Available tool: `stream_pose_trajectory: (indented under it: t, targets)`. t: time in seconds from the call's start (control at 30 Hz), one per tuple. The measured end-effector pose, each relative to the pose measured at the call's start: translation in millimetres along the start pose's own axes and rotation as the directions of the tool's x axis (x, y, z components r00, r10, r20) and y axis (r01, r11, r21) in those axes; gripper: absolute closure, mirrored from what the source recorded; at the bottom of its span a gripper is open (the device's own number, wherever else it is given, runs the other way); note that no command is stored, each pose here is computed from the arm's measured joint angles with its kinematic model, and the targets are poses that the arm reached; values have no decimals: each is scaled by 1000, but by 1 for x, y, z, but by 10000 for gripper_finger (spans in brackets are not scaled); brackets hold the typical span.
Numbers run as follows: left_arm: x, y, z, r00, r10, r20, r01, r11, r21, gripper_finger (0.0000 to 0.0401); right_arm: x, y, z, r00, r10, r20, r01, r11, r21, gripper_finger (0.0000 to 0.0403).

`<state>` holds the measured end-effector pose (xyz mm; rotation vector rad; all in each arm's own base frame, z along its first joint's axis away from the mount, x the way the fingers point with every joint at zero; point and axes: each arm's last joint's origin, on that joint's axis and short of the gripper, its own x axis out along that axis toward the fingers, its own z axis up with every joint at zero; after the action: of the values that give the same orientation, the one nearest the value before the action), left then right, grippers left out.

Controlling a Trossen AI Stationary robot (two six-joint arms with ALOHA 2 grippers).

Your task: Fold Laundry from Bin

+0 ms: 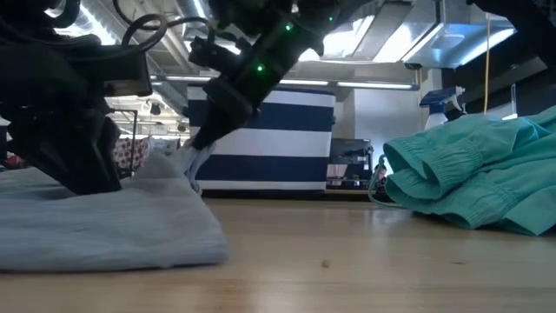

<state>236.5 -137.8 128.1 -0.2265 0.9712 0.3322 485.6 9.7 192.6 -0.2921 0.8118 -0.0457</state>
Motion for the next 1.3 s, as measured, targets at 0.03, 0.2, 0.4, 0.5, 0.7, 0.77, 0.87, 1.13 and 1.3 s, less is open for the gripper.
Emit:
stream_pose_trajectory:
  t: [0.03, 0.2, 0.4, 0.5, 0.7, 0.77, 0.87, 1.13, 1.3]
  targets:
    - [0, 0, 0, 1000, -5, -6, 5, 1000, 0, 255, -1, -1, 1, 1000, -13, -7, 13, 1000, -25, 401]
    - [-1, -1, -1, 1000, -21, -21, 21, 1000, 3, 255, -1, -4, -4, 998, -28, -59, 22, 995, -101, 400]
    - [-1, 0, 1, 999, 29, 43, -28, 1000, -6, 255, -1, -6, -12, 991, 49, -126, -59, 996, -70, 370]
    - [-1, 2, 5, 992, 75, 98, -74, 997, -14, 255, -1, -5, -13, 988, 70, -136, -77, 996, -50, 340]
    - [-7, 2, 16, 988, 90, 124, -92, 996, 13, 255, -7, -5, -19, 974, 65, -219, -78, 996, -53, 252]
    - [-14, 2, 21, 984, 107, 141, -111, 994, 20, 255, -10, -5, -21, 969, 47, -245, -62, 997, -54, 224]
    - [-29, 8, 28, 973, 162, 164, -170, 985, 37, 255, -19, -8, -19, 966, 26, -257, -41, 998, -53, 195]
    - [-83, 44, 44, 910, 307, 277, -331, 943, 40, 255, -59, -23, 0, 985, 3, -172, -8, 999, -32, 198]
    - [-99, 76, 61, 887, 366, 282, -386, 922, 18, 255, -70, -44, 1, 988, -35, -150, 32, 999, -22, 215]
